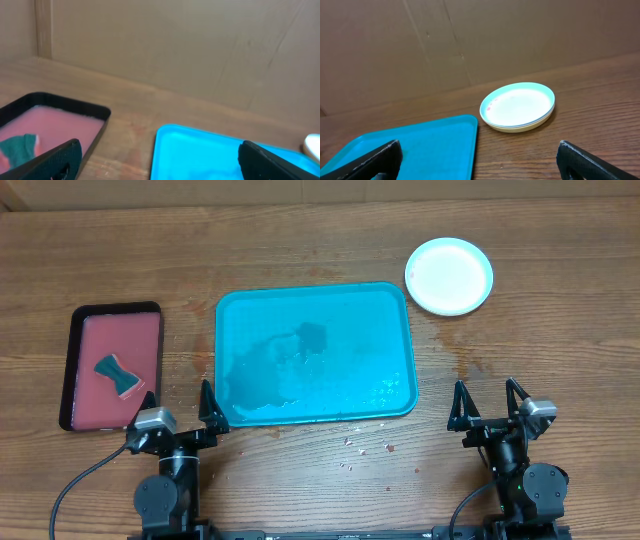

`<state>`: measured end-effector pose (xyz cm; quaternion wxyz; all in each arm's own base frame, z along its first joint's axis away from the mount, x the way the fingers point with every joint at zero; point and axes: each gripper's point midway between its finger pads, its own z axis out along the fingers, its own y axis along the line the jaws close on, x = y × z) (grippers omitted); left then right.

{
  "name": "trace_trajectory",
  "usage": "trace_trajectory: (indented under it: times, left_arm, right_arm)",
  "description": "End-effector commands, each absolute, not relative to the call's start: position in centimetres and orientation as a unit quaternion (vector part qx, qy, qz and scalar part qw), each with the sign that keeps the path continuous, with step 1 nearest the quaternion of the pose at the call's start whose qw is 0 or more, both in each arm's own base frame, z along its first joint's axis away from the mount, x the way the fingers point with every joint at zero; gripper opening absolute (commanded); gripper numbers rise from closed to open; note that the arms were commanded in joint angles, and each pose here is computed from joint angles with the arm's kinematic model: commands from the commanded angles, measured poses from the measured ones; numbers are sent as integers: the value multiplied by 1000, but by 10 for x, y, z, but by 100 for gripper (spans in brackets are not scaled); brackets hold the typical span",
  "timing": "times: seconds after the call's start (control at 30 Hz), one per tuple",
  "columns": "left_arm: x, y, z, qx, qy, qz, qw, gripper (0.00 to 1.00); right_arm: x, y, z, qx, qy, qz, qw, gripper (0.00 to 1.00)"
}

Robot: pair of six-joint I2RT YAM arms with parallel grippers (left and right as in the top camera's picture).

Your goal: Clean dirty plates on tray and stack at the side

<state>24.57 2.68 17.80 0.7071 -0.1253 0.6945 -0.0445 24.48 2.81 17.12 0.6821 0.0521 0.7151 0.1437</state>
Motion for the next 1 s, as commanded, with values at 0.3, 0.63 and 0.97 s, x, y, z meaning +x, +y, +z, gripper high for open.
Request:
trace_trajectory:
  times: [0.3,0.63,0.97]
  left_arm:
    - [245,23,156,-67,731,3,679,100]
    - [246,11,156,-37,733,-3,679,100]
    - [246,9,156,-24,734,3,679,100]
  right_arm:
    - [245,29,170,51,713,144,685,100]
    - [245,29,170,51,713,144,685,100]
    - [245,29,170,52,713,144,685,100]
